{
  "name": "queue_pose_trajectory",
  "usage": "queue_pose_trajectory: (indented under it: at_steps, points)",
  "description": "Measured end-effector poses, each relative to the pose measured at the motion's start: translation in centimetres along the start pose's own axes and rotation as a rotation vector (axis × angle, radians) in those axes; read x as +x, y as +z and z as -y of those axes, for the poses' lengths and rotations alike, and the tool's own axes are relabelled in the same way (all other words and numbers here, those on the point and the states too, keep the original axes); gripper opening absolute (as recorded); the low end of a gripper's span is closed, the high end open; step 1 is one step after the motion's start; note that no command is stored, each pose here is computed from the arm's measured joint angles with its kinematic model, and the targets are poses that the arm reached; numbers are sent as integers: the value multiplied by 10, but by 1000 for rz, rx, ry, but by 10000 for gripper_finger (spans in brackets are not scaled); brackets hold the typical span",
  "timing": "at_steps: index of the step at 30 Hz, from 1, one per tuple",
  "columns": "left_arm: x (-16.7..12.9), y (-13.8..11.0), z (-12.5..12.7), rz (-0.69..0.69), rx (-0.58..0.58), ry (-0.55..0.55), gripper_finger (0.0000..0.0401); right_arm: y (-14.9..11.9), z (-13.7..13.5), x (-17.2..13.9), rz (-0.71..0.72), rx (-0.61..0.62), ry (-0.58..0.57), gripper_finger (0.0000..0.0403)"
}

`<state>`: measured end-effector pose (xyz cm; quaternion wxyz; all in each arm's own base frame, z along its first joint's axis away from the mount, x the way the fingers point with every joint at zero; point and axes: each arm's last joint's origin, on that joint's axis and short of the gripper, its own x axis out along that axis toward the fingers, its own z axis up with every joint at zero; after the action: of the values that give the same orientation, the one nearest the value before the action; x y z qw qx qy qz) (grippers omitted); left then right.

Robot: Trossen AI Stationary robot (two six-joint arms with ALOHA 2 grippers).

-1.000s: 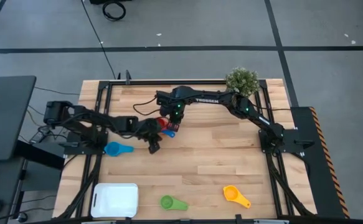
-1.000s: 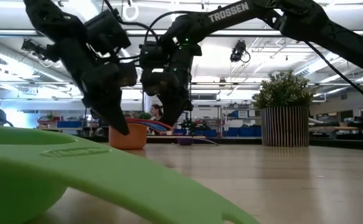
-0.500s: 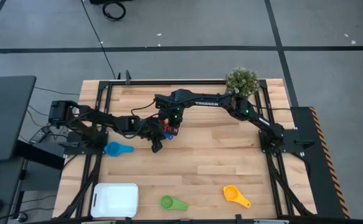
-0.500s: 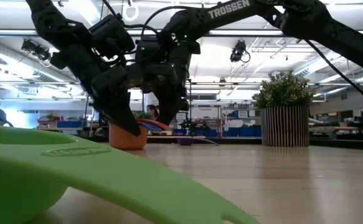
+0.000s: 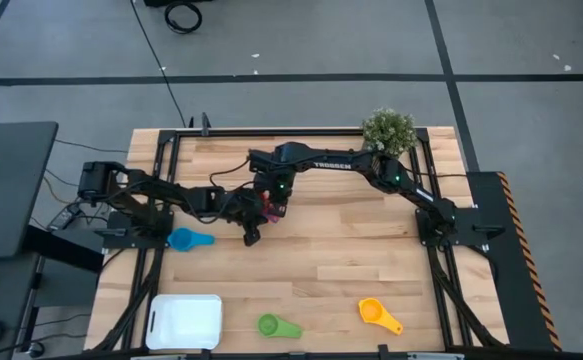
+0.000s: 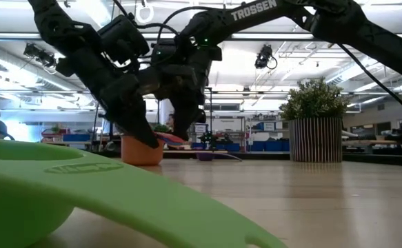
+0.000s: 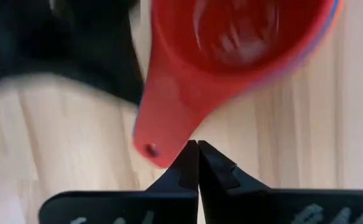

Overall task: Nest measuring cups in basket
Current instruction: Stack the red measuring cup into the blue measuring cup, then stack the light blue measuring cup into the red measuring cup

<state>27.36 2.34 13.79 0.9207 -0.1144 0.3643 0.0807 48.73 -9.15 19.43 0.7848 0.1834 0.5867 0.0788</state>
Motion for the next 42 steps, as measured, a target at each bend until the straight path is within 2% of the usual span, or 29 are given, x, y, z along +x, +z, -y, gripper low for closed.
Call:
queue_pose_trajectory:
  at_steps: [6, 12, 16, 23, 28, 37, 39, 42]
  points:
    - [0, 3, 2, 20, 35, -41, 0, 1, -1, -1, 10, -12, 19, 3]
    - [0, 1, 7, -6, -9, -92, 0, -2, -1, -4, -19, 3, -54, 3]
    - [-2, 3, 14, 2, -36, -133, 0, -5, -6, -19, -18, -2, -98, 2]
    - [-23, 14, 10, 53, -77, -135, 0, -14, -22, -78, 46, -15, -221, 2]
    - [-47, 24, -1, 107, -87, -103, 0, -29, -38, -135, 130, -41, -322, 3]
    - [-115, 39, -6, 303, -147, -129, 0, -86, -92, -228, 206, -138, -400, 3]
    - [-130, 39, -4, 284, -143, -123, 0, -100, -105, -239, 203, -152, -420, 3]
    - [-148, 38, -2, 161, -124, -52, 0, -116, -119, -248, 176, -151, -418, 2]
